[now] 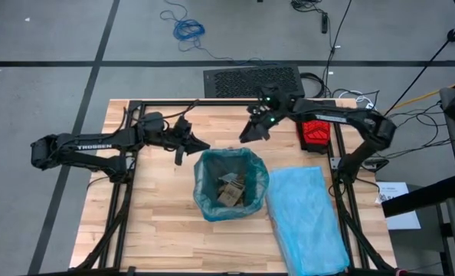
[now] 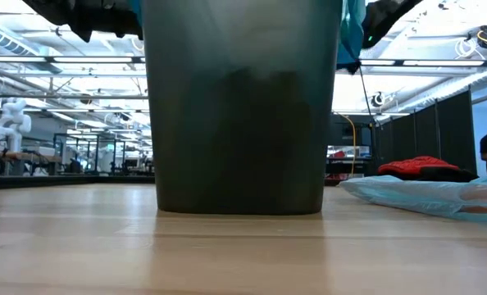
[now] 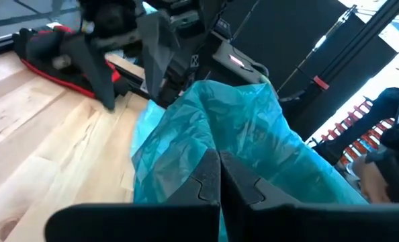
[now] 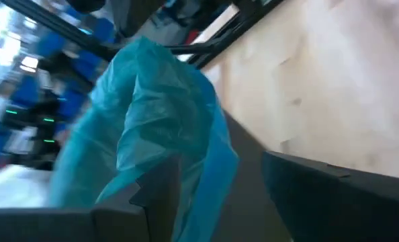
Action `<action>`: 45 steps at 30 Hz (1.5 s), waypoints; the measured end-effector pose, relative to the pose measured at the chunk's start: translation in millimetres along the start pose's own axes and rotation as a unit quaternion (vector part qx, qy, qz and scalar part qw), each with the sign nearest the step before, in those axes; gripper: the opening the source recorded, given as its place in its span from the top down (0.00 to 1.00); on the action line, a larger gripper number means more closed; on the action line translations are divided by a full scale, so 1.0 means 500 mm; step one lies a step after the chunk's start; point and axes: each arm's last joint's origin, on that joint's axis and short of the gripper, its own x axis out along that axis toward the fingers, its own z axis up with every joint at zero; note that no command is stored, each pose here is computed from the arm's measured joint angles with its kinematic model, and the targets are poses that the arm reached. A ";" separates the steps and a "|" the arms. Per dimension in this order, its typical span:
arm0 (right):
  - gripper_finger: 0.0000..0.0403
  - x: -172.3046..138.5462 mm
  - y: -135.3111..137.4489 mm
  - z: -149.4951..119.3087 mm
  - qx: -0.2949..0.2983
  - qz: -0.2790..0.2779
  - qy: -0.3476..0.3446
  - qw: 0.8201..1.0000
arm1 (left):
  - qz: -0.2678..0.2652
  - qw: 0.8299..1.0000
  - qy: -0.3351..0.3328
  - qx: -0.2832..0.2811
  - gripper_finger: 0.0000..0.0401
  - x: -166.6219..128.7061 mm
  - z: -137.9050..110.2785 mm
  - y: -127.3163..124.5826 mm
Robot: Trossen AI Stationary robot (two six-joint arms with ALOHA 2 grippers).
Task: Place trash/remove bag and relplace
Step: Remove the trash bag from the bin
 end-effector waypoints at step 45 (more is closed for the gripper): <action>0.75 -0.014 0.110 0.006 -0.091 -0.037 -0.059 0.993 | 0.016 1.000 0.010 0.011 1.00 -0.009 0.002 0.019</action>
